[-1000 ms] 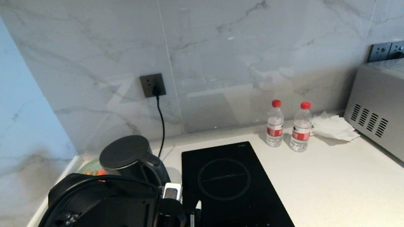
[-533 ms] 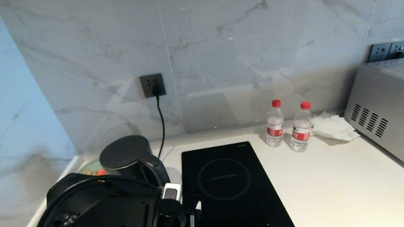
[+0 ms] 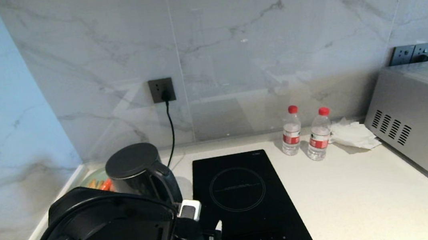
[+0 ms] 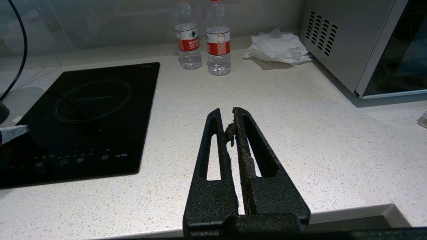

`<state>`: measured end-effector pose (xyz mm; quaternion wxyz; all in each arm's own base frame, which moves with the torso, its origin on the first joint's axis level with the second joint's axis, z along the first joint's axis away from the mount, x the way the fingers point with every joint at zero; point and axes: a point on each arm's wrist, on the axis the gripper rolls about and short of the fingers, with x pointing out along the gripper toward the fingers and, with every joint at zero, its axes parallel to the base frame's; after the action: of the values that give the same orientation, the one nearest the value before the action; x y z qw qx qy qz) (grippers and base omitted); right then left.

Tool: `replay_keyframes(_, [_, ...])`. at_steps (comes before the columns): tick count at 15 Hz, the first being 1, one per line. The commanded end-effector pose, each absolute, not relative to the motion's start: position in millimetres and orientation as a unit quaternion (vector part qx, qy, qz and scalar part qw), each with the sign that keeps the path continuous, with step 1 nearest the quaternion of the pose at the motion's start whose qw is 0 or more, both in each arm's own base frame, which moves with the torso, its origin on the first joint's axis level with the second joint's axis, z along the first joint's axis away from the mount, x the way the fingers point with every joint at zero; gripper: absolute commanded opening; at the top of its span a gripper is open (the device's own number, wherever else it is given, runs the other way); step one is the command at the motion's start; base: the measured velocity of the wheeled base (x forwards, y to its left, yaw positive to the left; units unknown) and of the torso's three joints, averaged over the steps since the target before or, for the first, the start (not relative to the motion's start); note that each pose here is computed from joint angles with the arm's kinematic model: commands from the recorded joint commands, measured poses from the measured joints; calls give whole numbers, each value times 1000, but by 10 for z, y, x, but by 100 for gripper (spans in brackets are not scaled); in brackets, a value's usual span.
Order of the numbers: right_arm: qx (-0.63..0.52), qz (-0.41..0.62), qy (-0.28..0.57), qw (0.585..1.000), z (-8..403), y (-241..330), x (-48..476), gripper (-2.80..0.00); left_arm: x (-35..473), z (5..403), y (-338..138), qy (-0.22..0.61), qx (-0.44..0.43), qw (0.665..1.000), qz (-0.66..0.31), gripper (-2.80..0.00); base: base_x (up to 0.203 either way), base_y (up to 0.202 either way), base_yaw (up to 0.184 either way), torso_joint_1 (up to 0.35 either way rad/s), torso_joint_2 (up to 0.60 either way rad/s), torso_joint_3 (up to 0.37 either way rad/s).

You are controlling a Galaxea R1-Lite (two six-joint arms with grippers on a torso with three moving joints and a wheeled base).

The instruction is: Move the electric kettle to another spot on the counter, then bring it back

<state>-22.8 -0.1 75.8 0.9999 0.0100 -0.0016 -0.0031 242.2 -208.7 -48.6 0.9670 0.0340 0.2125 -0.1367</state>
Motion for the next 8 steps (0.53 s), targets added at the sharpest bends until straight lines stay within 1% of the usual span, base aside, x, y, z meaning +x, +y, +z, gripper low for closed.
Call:
replay_keyframes(1, [10, -3, -2, 1000, 758, -1, -228, -280, 2357, -477, -2095, 215, 37, 965, -144, 0, 0, 0, 0, 0, 0, 0])
replay_keyframes(4, [10, -4, -2, 1000, 758, -1, -228, -280, 2290, -538, -2045, 233, 56, 959, -149, 0, 0, 0, 0, 0, 0, 0])
replay_keyframes(8, [10, -3, -2, 1000, 761, -1, -229, -280, 2382, -677, -2088, 228, 88, 958, -148, 0, 0, 0, 0, 0, 0, 0])
